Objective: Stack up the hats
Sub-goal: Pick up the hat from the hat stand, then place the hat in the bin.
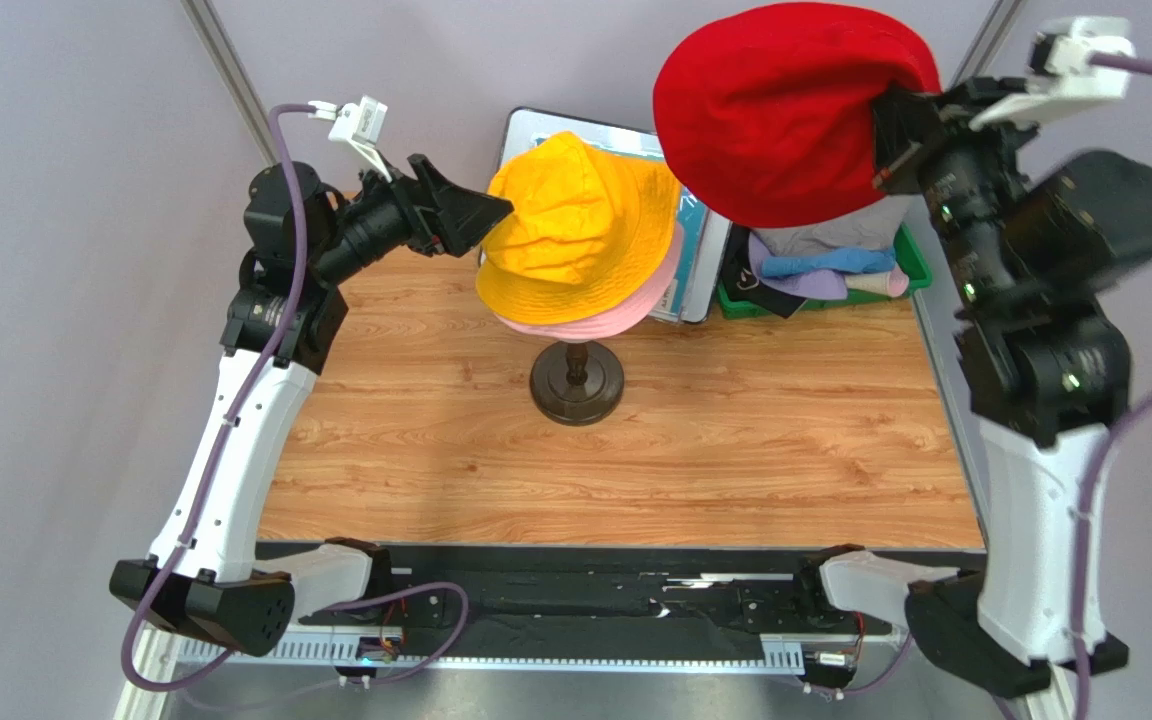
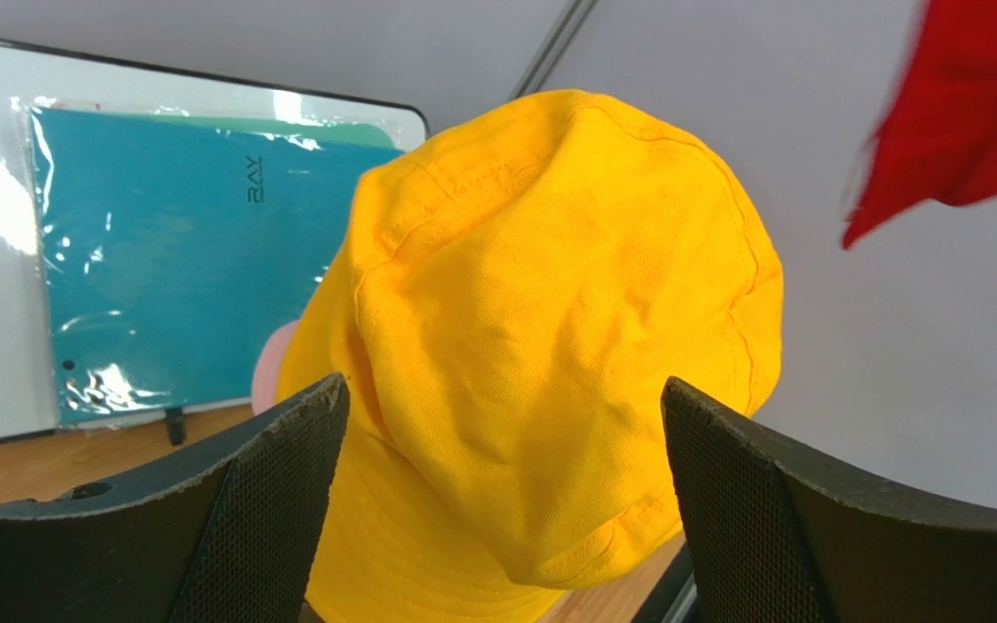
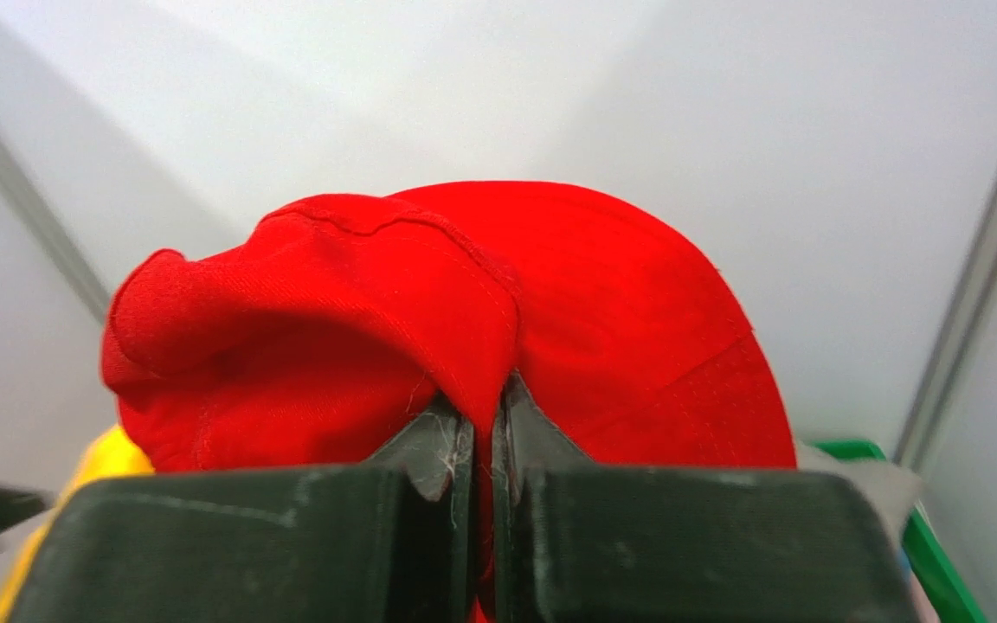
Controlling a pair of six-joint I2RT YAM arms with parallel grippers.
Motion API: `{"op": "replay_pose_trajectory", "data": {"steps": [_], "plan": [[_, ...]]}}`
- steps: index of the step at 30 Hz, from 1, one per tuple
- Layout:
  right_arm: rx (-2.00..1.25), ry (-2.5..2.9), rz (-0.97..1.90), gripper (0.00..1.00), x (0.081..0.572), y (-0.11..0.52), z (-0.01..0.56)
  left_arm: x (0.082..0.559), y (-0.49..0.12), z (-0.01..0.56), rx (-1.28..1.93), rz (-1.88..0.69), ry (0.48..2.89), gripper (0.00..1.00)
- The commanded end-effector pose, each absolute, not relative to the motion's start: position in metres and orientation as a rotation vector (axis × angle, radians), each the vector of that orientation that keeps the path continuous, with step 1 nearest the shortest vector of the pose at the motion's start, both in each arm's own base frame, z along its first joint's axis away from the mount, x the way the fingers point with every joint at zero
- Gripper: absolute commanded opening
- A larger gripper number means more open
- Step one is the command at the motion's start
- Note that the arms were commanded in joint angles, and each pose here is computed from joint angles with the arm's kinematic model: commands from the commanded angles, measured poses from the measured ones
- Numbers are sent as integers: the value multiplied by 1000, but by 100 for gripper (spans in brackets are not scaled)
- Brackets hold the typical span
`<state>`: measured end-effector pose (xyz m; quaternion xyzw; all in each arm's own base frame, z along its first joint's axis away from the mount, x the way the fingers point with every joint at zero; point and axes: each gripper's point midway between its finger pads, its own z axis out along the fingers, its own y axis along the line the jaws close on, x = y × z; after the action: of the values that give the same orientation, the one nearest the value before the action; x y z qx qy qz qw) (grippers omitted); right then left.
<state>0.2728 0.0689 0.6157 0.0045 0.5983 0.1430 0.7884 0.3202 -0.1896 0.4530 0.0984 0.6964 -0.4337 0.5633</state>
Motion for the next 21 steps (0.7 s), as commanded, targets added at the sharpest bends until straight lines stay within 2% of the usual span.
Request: {"op": "replay_pose_trajectory", "data": {"steps": [1, 7, 12, 21], "plan": [[38, 1440, 385, 0, 351, 73, 566, 310, -179, 461, 282, -925, 1584, 94], [175, 1438, 413, 0, 412, 34, 545, 306, -176, 458, 321, -873, 1562, 95], [336, 1492, 352, 0, 477, -14, 498, 304, -177, 455, 348, -873, 1552, 95], [512, 1594, 290, 0, 535, -71, 416, 303, -182, 450, 376, -899, 1548, 95]]}}
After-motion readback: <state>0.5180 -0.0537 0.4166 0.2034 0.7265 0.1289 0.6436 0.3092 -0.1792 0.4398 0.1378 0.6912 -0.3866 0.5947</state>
